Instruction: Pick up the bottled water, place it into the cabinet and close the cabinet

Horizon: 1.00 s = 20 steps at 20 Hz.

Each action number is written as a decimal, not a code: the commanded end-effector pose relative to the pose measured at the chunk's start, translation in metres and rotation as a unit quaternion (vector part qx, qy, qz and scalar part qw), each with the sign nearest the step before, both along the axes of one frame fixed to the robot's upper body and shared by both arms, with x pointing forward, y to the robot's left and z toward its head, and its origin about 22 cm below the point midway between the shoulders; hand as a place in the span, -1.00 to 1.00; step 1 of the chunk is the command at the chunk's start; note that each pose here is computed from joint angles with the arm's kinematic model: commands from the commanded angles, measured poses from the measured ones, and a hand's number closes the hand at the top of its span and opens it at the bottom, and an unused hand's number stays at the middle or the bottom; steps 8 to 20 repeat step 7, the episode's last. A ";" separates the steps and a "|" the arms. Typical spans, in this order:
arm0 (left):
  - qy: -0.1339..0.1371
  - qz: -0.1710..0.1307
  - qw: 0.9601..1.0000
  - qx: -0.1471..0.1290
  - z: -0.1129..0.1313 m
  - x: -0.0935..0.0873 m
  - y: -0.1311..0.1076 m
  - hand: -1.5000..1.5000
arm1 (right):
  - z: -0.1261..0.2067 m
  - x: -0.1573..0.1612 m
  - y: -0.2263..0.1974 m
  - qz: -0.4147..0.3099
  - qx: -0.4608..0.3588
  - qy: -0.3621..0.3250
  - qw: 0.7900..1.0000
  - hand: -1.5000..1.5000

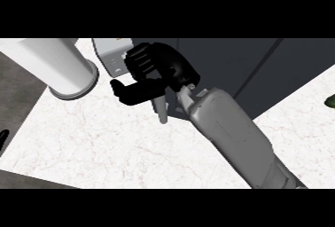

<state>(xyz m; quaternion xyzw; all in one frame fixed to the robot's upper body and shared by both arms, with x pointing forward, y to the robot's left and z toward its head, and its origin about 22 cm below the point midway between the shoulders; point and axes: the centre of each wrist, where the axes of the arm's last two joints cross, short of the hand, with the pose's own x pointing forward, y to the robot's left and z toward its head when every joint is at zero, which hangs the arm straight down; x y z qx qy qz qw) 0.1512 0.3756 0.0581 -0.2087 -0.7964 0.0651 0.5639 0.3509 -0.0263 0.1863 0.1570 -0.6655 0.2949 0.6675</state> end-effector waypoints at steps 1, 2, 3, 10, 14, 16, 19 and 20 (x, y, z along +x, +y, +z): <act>0.007 0.002 1.000 -0.004 -0.005 -0.006 -0.001 -1.00 | 0.021 0.032 -0.007 -0.105 0.065 -0.001 0.992 -1.00; 0.002 0.009 1.000 -0.013 -0.008 -0.009 0.001 -1.00 | 0.021 0.034 -0.011 -0.110 0.079 0.004 0.991 -1.00; -0.001 0.003 1.000 -0.002 -0.005 -0.005 -0.002 -1.00 | 0.018 0.033 -0.007 -0.114 0.078 0.002 0.990 -1.00; 0.003 0.015 1.000 -0.002 -0.005 -0.009 0.007 -1.00 | 0.018 0.034 0.001 -0.114 0.080 0.010 0.990 -1.00; 0.003 0.015 1.000 -0.002 -0.005 -0.009 0.007 -1.00 | 0.018 0.034 0.001 -0.114 0.080 0.010 0.990 -1.00; 0.003 0.015 1.000 -0.002 -0.005 -0.009 0.007 -1.00 | 0.018 0.034 0.001 -0.114 0.080 0.010 0.990 -1.00; 0.003 0.015 1.000 -0.002 -0.005 -0.009 0.007 -1.00 | 0.018 0.034 0.001 -0.114 0.080 0.010 0.990 -1.00; 0.003 0.015 1.000 -0.002 -0.005 -0.009 0.007 -1.00 | 0.018 0.034 0.001 -0.114 0.080 0.010 0.990 -1.00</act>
